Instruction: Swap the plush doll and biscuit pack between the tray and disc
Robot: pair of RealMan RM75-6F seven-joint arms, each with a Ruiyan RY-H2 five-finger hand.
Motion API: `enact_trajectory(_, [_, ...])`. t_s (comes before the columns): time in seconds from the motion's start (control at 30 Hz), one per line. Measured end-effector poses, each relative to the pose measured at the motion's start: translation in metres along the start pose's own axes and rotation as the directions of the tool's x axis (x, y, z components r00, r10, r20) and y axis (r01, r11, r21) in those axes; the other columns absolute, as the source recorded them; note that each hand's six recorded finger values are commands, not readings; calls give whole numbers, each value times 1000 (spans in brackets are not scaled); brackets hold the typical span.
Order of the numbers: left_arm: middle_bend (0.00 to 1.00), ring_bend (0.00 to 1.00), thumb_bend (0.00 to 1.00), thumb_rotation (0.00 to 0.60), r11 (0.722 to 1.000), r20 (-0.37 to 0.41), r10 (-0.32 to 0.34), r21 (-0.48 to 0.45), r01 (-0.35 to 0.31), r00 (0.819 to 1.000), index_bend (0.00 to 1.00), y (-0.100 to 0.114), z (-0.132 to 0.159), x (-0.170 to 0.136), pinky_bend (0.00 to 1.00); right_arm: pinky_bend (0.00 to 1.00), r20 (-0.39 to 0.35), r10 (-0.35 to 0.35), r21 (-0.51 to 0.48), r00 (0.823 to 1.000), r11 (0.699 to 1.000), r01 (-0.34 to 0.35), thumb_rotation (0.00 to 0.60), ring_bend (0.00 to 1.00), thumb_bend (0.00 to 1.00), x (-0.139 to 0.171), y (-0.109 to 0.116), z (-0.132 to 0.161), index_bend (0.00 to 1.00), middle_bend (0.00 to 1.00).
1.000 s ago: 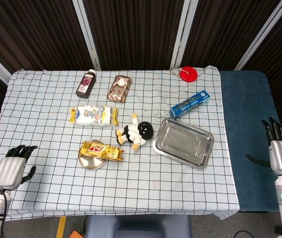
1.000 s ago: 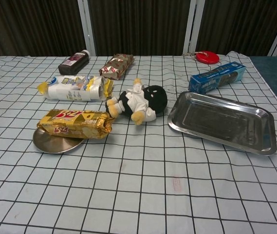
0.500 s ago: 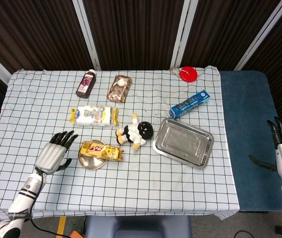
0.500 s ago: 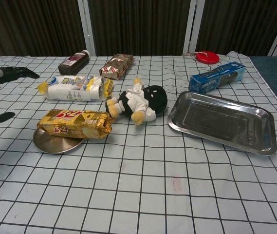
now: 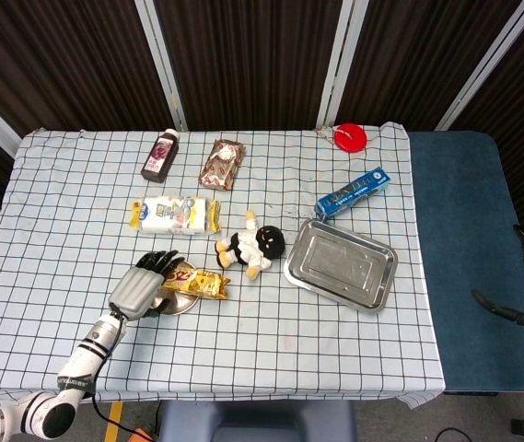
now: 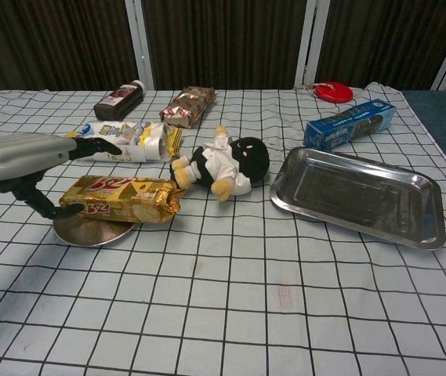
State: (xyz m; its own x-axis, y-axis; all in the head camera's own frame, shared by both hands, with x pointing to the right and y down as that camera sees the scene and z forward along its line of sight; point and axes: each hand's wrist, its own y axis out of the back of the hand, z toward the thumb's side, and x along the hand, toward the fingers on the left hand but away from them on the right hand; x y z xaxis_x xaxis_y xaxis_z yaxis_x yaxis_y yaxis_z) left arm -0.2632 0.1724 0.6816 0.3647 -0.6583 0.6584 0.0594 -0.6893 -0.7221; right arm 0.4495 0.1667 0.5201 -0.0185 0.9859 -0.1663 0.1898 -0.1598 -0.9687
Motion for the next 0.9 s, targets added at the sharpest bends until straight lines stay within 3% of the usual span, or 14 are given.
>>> enact_trajectory(0.5, [33, 26, 409, 600, 1000, 28, -12, -24, 13, 1000, 0, -20, 21, 32, 97, 0, -4, -6, -27, 1000, 1000, 6, 600, 0, 62, -1, 1, 0, 0, 0])
enact_trajectory(0.63, [130, 122, 410, 600, 999, 22, -14, -31, 15, 1000, 14, -24, 21, 38, 101, 0, -5, -9, -30, 1000, 1000, 9, 600, 0, 62, -1, 1, 0, 0, 0])
enact_trajectory(0.9, [374, 306, 407, 600, 999, 14, -12, -43, 12, 1000, 241, -31, 19, 44, 235, 0, -7, -12, -42, 1000, 999, 12, 600, 0, 62, -1, 2, 0, 0, 0])
